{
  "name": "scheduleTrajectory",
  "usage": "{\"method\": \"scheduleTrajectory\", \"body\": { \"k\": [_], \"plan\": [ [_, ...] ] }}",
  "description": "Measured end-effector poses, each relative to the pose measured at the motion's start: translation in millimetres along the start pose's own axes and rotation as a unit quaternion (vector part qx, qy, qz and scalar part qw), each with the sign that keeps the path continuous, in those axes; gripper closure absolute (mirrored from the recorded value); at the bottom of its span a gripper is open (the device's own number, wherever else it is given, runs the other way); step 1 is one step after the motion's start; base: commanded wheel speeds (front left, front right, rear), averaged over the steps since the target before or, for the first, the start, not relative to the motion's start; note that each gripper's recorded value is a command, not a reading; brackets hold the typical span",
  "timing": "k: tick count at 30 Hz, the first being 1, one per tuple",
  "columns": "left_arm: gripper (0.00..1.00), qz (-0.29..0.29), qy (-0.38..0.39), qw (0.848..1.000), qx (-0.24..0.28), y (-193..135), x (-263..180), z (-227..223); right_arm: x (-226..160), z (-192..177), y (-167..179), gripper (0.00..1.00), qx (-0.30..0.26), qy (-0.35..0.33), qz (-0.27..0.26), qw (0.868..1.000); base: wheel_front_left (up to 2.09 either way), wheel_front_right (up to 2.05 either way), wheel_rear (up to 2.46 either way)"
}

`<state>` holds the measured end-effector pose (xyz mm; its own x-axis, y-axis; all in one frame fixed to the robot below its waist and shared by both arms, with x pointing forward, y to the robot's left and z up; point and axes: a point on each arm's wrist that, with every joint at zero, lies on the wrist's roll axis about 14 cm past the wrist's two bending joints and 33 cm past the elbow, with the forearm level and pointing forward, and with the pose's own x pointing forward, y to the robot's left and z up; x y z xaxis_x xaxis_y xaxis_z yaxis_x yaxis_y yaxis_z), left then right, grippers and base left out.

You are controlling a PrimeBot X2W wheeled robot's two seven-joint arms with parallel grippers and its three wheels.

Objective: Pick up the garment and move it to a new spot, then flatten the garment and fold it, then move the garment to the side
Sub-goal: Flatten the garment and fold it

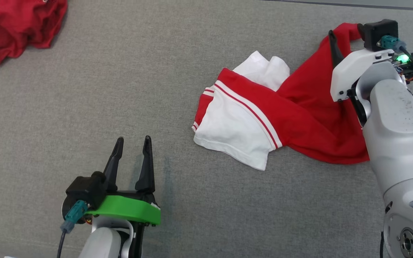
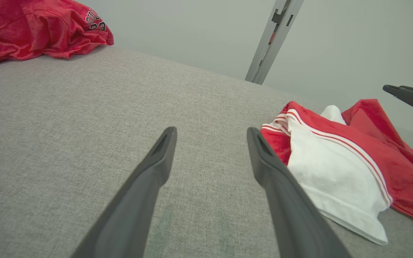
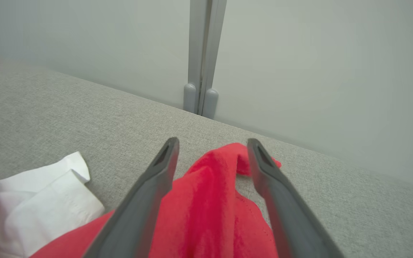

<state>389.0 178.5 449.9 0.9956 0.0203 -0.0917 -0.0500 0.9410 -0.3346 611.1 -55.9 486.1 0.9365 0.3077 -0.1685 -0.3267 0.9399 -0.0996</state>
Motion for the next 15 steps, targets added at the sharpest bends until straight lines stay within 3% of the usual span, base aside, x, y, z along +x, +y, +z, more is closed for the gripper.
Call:
{"method": "scheduleTrajectory", "body": {
  "k": [9, 15],
  "plan": [
    [0.0, -0.052, -0.005, 0.999, 0.009, -27.7, 2.5, 3.2, -43.8, -1.2, -13.2, 0.0, 0.004, -0.031, -0.02, 0.999, 0.0, 0.0, 0.0],
    [0.0, -0.071, -0.002, 0.997, 0.01, -39.2, -9.6, 0.9, -92.6, 4.9, -29.7, 0.0, 0.023, -0.067, -0.052, 0.996, 0.0, 0.0, 0.0]
  ]
}}
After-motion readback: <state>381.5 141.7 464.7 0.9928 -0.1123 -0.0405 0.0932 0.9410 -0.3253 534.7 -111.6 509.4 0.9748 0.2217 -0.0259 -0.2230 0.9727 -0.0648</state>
